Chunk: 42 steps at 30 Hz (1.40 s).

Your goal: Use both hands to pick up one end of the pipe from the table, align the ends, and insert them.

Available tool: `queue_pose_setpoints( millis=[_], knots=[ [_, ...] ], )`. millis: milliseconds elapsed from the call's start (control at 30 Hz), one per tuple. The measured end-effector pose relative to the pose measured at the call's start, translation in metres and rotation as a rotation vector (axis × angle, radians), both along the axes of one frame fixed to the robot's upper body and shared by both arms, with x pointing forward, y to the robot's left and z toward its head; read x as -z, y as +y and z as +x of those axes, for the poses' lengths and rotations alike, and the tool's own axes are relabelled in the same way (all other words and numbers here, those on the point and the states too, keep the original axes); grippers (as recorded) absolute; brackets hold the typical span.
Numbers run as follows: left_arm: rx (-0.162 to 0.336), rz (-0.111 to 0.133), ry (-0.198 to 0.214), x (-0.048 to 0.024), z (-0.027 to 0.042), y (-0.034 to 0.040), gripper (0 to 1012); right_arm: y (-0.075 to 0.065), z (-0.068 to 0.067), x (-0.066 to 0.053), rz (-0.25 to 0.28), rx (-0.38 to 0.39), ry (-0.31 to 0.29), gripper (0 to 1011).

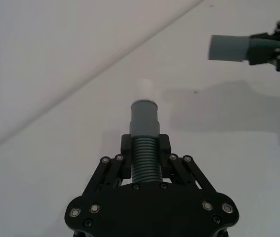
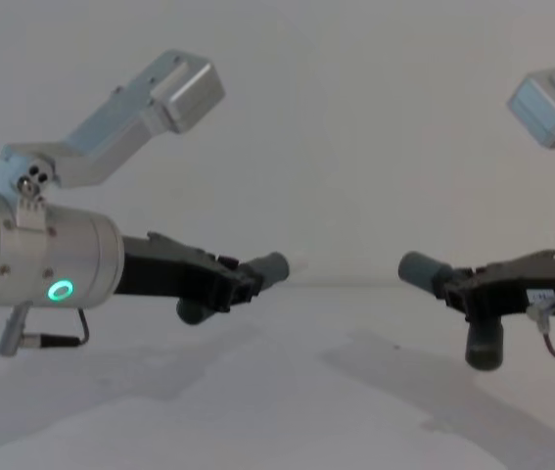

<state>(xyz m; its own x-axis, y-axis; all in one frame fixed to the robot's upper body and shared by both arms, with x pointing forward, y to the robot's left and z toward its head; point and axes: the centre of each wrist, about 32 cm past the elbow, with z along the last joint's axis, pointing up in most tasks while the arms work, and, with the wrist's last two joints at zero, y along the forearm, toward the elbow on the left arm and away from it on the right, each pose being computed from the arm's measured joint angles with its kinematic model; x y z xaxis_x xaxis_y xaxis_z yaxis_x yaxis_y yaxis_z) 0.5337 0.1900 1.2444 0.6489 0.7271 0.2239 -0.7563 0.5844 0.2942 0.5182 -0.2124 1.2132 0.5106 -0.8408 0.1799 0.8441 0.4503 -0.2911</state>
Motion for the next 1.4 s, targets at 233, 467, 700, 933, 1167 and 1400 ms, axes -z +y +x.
queue_pose_setpoints(
  millis=[233, 467, 700, 933, 1167, 1400],
  knots=[
    [0.098, 0.046, -0.070, -0.0137, 0.0052, 0.0070, 300, -0.005, 0.001, -0.009, -0.059, -0.052, -0.105, 153],
    [0.201, 0.103, -0.134, -0.0273, 0.0109, 0.0134, 300, -0.011, 0.002, -0.017, -0.133, -0.117, -0.216, 153],
    [0.330, 0.173, -0.202, -0.0427, 0.0174, 0.0194, 300, -0.020, 0.005, -0.024, -0.214, -0.188, -0.330, 153],
    [0.436, 0.238, -0.257, -0.0562, 0.0238, 0.0240, 300, -0.028, 0.008, -0.032, -0.297, -0.263, -0.440, 153],
    [0.579, 0.323, -0.326, -0.0746, 0.0319, 0.0282, 300, -0.037, 0.011, -0.034, -0.362, -0.318, -0.509, 153],
    [0.660, 0.378, -0.364, -0.0859, 0.0359, 0.0302, 300, -0.051, 0.011, -0.032, -0.392, -0.320, -0.486, 152]
  ],
)
